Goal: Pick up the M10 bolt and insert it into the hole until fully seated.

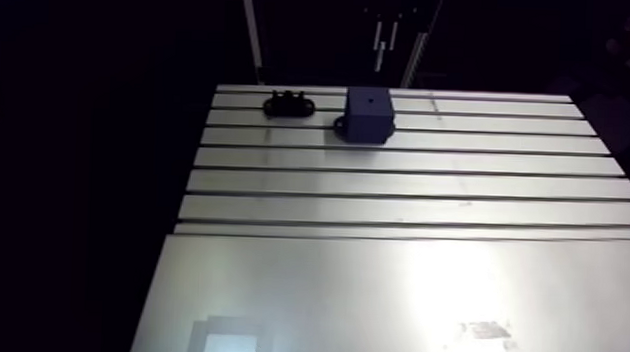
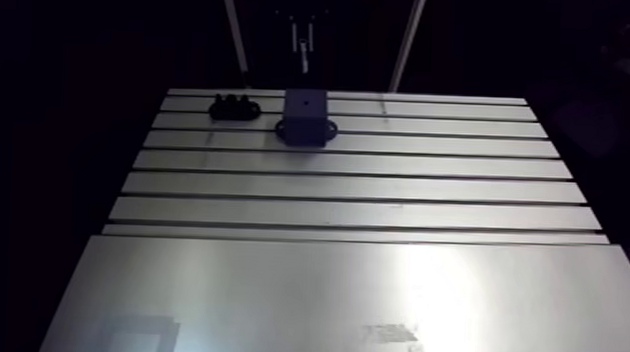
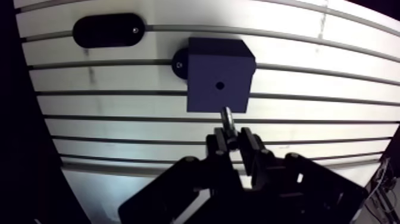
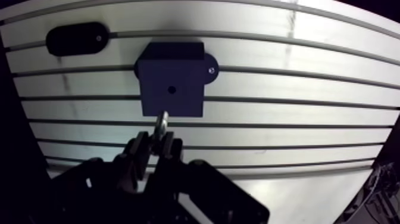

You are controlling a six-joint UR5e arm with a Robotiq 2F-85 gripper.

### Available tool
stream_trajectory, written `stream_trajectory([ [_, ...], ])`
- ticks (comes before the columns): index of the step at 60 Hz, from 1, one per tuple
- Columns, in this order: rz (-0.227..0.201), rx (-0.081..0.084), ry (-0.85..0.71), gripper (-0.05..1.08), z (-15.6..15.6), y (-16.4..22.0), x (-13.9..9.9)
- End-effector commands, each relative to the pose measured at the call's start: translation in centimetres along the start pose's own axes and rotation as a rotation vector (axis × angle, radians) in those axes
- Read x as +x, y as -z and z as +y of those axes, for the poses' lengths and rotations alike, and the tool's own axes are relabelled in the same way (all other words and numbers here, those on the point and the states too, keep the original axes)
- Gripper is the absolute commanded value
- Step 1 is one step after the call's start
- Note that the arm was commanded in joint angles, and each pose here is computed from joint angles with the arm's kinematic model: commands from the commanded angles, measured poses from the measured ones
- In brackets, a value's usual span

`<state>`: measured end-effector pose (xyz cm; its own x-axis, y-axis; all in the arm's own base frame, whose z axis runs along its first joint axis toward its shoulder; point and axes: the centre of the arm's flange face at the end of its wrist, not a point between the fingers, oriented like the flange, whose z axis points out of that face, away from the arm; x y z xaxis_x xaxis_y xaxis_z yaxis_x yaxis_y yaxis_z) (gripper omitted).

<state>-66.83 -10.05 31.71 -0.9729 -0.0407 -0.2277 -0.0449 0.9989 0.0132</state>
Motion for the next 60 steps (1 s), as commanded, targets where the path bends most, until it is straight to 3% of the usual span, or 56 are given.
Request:
stream_trajectory([
  [1,0.037,-0.005,0.003,1.08,0.0,-0.5,0.4],
  [60,0.005,-0.001,-0.007,1.08,-0.2,-2.4,0.2],
])
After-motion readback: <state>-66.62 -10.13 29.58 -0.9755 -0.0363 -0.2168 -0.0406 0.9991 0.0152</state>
